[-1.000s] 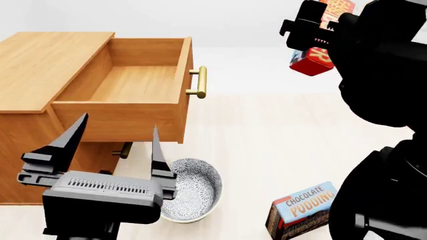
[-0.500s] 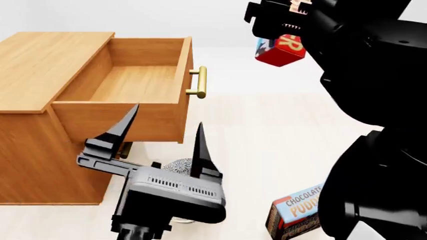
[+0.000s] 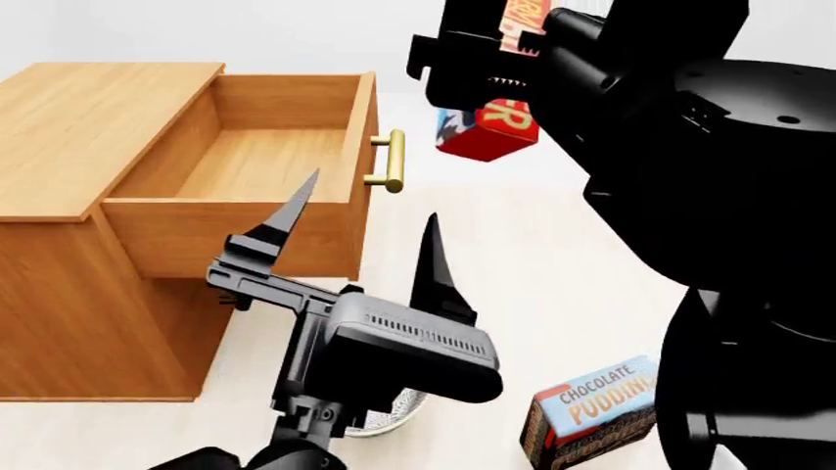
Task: Put the butter at the back in the top drawer of the cabinet and close it.
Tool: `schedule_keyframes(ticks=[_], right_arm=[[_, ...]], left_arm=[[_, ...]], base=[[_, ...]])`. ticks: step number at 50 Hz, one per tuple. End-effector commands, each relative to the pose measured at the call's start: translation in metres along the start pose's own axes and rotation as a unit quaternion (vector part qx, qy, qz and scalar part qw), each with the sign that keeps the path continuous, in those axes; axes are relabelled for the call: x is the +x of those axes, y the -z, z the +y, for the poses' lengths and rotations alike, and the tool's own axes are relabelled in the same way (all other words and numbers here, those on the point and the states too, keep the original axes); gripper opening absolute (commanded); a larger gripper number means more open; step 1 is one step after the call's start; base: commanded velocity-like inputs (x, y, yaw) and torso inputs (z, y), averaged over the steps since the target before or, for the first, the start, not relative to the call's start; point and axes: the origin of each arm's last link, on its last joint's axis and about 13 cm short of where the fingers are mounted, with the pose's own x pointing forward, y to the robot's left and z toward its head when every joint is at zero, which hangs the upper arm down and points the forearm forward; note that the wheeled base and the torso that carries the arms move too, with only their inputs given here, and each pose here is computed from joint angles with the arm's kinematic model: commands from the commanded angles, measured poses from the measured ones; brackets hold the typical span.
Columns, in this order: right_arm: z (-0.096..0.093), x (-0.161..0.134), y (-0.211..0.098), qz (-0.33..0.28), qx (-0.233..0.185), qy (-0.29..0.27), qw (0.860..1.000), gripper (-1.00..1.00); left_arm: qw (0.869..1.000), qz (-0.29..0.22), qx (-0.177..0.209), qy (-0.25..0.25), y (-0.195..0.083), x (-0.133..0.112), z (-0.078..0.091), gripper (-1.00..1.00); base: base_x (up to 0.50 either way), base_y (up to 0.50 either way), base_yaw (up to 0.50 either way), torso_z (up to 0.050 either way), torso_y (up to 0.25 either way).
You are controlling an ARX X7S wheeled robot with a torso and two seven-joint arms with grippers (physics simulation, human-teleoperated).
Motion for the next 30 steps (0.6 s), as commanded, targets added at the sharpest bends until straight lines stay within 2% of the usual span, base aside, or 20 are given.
schedule_keyframes(ticks=[1,18,30], right_arm=[[0.012,-0.008,-0.002,0.020,0.010,-0.035,0.999,-1.00],[0.020,-0.013,0.005,0.039,0.030,-0.064,0.997,-1.00],[0.021,-0.013,0.010,0.048,0.033,-0.069,0.996,-1.00]], left_arm=[[1.000,-0.011,0.000,0.003,-0.002,0.009,-0.008,1.00],[1.000,-0.010,-0.011,0.011,0.002,0.014,-0.019,1.00],[1.000,-0.016,-0.012,0.005,-0.003,0.017,-0.019,1.00]], base=[[0.00,0.00,0.00,0.000,0.000],[0.00,0.00,0.00,0.001,0.001],[0.00,0.00,0.00,0.001,0.001]])
